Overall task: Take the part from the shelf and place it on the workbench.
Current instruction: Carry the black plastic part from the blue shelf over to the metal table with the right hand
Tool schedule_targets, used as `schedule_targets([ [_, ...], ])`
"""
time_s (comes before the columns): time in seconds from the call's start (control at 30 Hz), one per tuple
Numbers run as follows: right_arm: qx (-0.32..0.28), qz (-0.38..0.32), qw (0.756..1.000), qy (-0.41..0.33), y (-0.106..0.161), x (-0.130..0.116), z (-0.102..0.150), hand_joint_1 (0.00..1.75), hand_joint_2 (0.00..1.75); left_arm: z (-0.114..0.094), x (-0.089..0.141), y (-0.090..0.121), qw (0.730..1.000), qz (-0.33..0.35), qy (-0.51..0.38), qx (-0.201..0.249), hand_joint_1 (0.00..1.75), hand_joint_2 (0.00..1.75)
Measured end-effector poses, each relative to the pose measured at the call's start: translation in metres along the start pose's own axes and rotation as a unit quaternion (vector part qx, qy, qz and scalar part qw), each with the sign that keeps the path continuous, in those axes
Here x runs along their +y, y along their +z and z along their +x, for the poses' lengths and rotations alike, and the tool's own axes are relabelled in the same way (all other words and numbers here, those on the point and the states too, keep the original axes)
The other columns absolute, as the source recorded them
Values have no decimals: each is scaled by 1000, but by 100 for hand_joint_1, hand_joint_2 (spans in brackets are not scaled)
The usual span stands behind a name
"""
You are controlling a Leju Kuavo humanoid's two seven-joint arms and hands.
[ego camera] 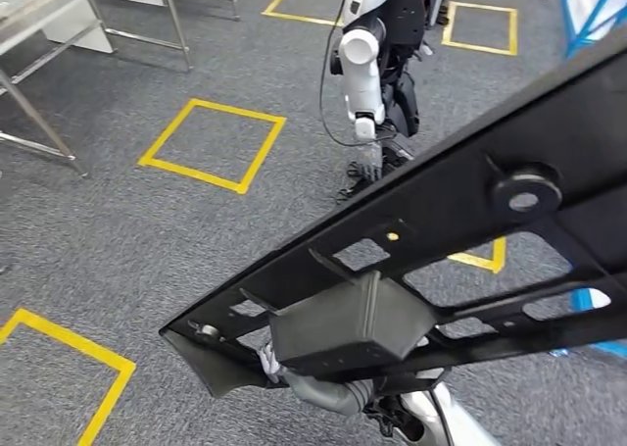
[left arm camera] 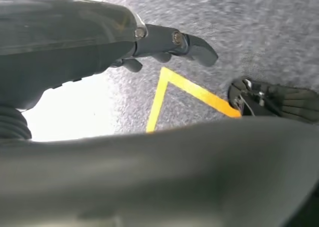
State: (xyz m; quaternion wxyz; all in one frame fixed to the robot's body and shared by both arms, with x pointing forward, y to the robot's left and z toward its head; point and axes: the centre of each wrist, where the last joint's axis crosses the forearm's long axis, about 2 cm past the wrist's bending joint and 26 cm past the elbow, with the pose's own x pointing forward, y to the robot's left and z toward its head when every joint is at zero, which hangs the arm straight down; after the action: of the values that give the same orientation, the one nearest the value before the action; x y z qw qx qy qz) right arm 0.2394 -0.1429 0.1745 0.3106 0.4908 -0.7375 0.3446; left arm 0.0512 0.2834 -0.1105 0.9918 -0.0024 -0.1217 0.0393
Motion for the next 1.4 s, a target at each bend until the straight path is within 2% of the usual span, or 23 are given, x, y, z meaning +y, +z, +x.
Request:
schedule_targets([
  [0.17, 6, -7, 1000, -4, 15, 13, 1, 175, 175, 0, -1, 0, 1000, 1, -2, 7, 0, 175],
  [0.3, 1, -3, 1000, -5, 17, 13, 1, 175, 175, -4, 0, 0, 1000, 4, 2, 11, 0, 175],
  [0.5, -7, 10, 1000, -1, 6, 7, 0, 175, 175, -3, 6, 0, 999, 7, 49, 16, 0, 175],
  [0.83, -8, 9, 1000, -15, 3, 13, -11, 175, 175, 3, 19, 0, 995, 8, 102, -22, 0, 175],
  [1.03, -19, 11, 1000, -14, -8, 13, -12, 175, 175, 1, 33, 0, 995, 30, 100, -11, 0, 175],
  [1.4, -23, 24, 999, -10, -15, 8, -10, 175, 175, 7, 39, 0, 996, 27, 82, -18, 0, 175],
])
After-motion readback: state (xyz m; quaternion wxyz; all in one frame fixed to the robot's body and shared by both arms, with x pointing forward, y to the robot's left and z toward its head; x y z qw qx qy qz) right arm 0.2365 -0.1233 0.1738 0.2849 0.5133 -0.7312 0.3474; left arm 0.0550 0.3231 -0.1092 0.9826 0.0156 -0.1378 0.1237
